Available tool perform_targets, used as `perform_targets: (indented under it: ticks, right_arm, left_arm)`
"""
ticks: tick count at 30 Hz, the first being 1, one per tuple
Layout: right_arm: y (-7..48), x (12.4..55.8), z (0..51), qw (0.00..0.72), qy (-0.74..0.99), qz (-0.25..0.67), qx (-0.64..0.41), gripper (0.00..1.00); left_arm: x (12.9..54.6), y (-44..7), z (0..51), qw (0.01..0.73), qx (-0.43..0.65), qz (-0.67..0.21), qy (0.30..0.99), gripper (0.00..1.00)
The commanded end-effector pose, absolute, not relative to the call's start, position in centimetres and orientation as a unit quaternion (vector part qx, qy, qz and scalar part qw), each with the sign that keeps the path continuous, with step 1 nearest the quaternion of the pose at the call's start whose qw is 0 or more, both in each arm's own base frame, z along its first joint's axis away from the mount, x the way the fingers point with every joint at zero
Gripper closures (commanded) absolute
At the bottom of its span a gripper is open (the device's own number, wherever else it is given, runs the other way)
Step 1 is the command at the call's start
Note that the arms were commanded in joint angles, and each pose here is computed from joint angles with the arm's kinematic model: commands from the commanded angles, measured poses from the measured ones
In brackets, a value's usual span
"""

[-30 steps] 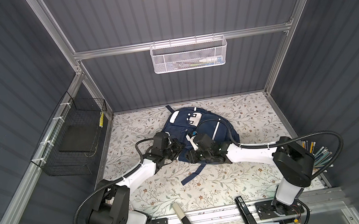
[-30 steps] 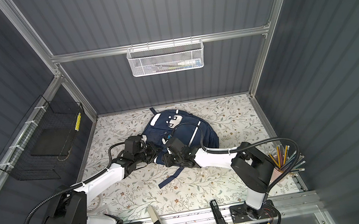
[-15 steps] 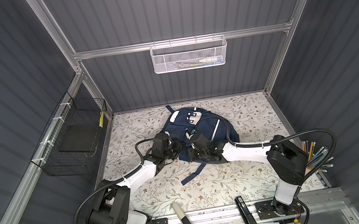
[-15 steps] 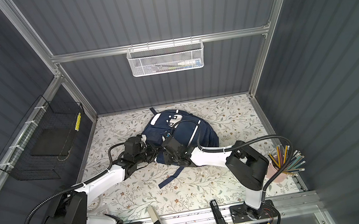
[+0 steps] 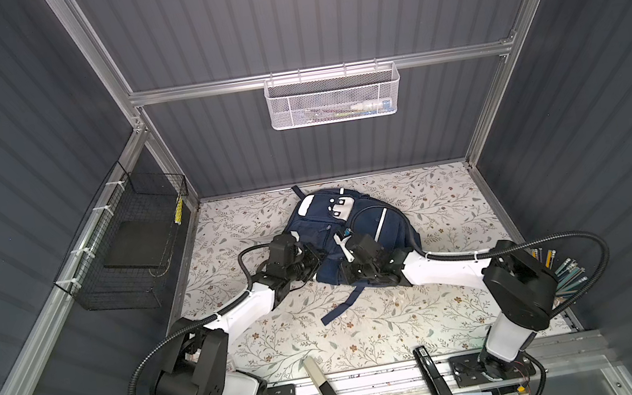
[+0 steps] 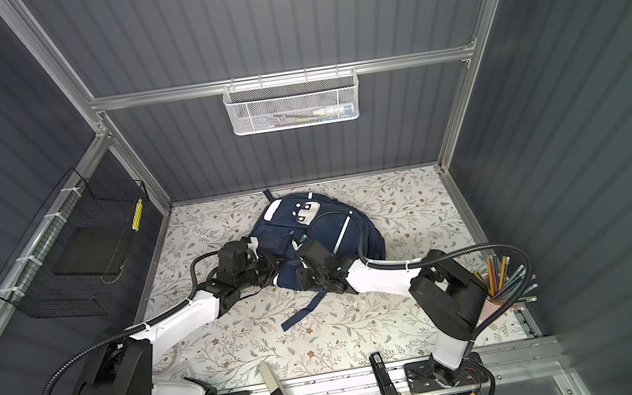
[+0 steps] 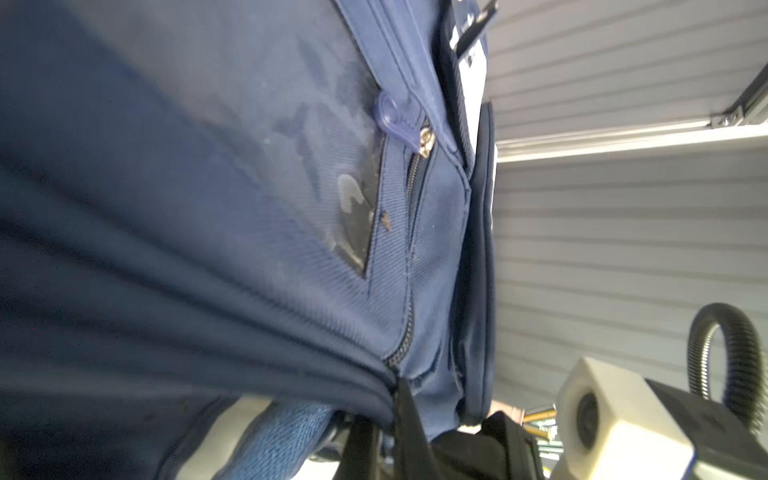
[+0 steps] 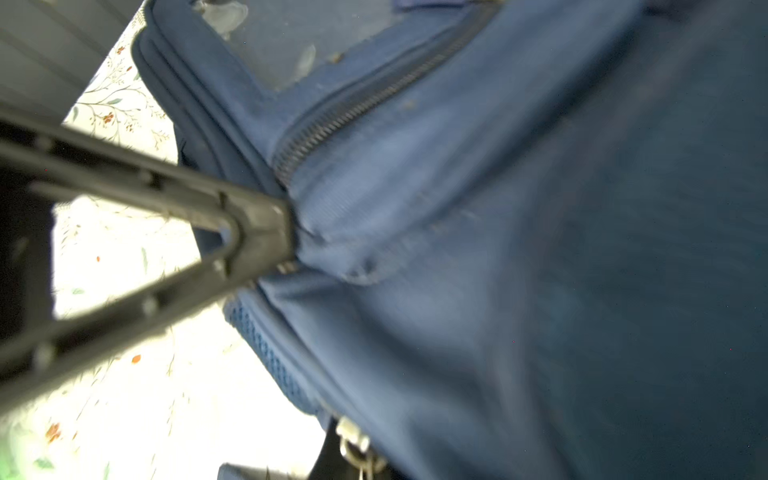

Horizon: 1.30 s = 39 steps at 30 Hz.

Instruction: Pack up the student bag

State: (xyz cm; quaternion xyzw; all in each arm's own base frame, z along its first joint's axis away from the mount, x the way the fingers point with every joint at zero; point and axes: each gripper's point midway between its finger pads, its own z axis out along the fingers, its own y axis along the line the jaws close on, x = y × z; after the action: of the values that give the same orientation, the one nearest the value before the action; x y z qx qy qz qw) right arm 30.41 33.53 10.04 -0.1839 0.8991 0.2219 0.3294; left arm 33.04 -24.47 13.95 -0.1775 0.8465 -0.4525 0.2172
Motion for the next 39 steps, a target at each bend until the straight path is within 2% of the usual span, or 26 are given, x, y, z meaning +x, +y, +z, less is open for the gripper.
perform_targets:
  ticks: [1, 5, 12, 20, 25, 29, 31, 34, 35, 37, 38, 39]
  right_arm:
    - [29.1, 30.5, 8.9, 0.312, 0.922, 0.184, -0.139, 1.0]
    - [26.0, 29.0, 7.5, 0.267, 0.94, 0.181, -0.11, 1.0]
    - [20.5, 27.7, 7.1, 0.251, 0.954, 0.153, -0.065, 1.0]
    - [13.6, 28.9, 7.2, 0.245, 0.961, 0.127, -0.018, 1.0]
    - [14.8, 29.5, 7.7, 0.235, 0.959, 0.154, -0.044, 1.0]
    - [17.3, 28.0, 8.3, 0.24, 0.955, 0.152, -0.087, 1.0]
    - [20.0, 27.0, 9.0, 0.239, 0.948, 0.174, -0.116, 1.0]
    - [25.6, 26.0, 10.5, 0.239, 0.935, 0.199, -0.172, 1.0]
    - [27.4, 25.8, 11.1, 0.237, 0.932, 0.204, -0.186, 1.0]
    - [30.8, 26.1, 12.1, 0.239, 0.926, 0.218, -0.194, 1.0]
    - [32.6, 26.2, 12.7, 0.242, 0.921, 0.233, -0.197, 1.0]
    - [34.4, 26.5, 13.3, 0.244, 0.916, 0.25, -0.199, 1.0]
  left_arm:
    - [32.6, -24.2, 15.0, 0.206, -0.142, -0.457, 0.854, 1.0]
    - [33.1, -23.3, 15.1, 0.206, -0.149, -0.459, 0.851, 1.0]
    - [33.3, -22.3, 15.0, 0.21, -0.151, -0.451, 0.854, 1.0]
    - [33.6, -21.9, 14.5, 0.21, -0.15, -0.444, 0.858, 1.0]
    - [34.3, -21.9, 14.3, 0.214, -0.148, -0.436, 0.862, 1.0]
    - [36.5, -20.9, 14.0, 0.233, -0.146, -0.413, 0.868, 1.0]
    - [38.3, -20.0, 14.5, 0.245, -0.149, -0.414, 0.864, 0.92]
    - [41.2, -18.4, 15.7, 0.267, -0.158, -0.411, 0.857, 0.73]
    - [41.8, -17.8, 16.0, 0.276, -0.158, -0.403, 0.858, 0.64]
    - [42.0, -16.7, 16.7, 0.297, -0.157, -0.372, 0.865, 0.33]
    - [41.5, -16.4, 17.1, 0.305, -0.156, -0.363, 0.867, 0.24]
    - [40.9, -15.8, 17.2, 0.312, -0.163, -0.354, 0.866, 0.21]
